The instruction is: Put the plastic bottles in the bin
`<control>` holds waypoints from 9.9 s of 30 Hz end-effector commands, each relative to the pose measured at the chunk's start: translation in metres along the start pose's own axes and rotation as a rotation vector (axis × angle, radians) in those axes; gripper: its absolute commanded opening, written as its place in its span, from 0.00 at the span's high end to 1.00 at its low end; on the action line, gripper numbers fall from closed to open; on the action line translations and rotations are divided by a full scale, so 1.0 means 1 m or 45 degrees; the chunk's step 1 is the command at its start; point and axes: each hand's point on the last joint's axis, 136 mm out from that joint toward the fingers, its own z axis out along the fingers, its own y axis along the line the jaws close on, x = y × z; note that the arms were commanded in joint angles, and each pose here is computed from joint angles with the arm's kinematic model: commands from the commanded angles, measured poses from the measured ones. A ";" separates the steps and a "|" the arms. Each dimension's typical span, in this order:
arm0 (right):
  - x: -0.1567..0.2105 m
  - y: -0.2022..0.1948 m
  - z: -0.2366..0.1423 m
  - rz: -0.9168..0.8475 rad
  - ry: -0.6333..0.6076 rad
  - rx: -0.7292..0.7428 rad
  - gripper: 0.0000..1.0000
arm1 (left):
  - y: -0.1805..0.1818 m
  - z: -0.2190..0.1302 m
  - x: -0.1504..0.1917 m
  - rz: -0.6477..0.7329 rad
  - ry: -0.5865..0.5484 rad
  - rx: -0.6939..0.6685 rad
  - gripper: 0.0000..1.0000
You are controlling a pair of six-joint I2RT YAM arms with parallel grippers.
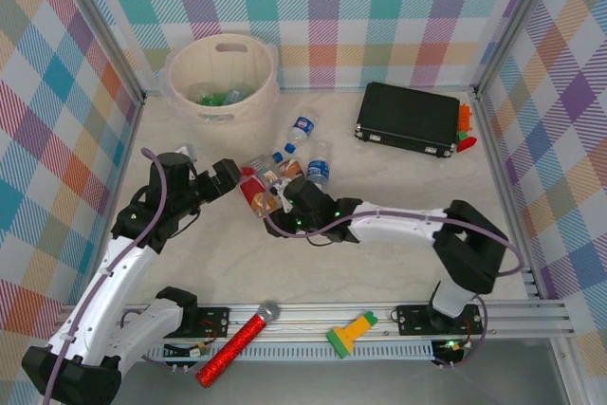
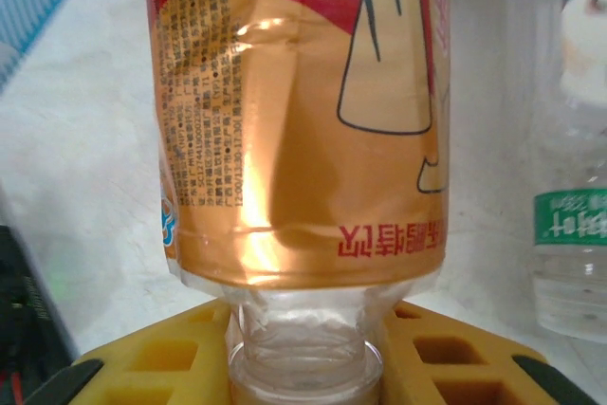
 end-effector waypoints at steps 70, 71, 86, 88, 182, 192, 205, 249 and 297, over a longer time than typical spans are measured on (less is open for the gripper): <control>-0.066 0.027 -0.214 -0.165 -0.658 -0.072 0.01 | -0.134 -0.048 -0.158 0.532 -0.530 0.112 0.49; -0.067 0.027 -0.216 -0.167 -0.664 -0.072 0.01 | -0.137 -0.048 -0.168 0.538 -0.564 0.095 0.49; -0.065 0.023 -0.230 -0.178 -0.698 -0.044 0.01 | -0.112 0.009 -0.276 0.529 -0.928 -0.319 0.50; -0.065 0.023 -0.229 -0.182 -0.695 -0.041 0.01 | -0.109 0.021 -0.281 0.525 -0.932 -0.319 0.50; -0.033 -0.200 -0.002 0.836 0.026 0.403 0.40 | -0.066 0.023 -0.061 0.217 -0.134 0.086 0.01; -0.015 -0.200 0.020 0.892 0.094 0.345 0.48 | -0.057 0.015 -0.057 0.225 -0.114 0.031 0.01; -0.009 -0.202 0.030 0.877 0.122 0.359 0.61 | -0.052 0.008 -0.051 0.233 -0.107 0.027 0.01; -0.067 -0.014 -0.092 -0.253 -0.424 -0.074 0.62 | -0.149 0.047 0.011 0.231 0.189 0.426 0.14; -0.093 -0.027 -0.149 -0.272 -0.817 0.074 0.01 | -0.157 -0.029 -0.220 0.691 -0.698 -0.200 0.51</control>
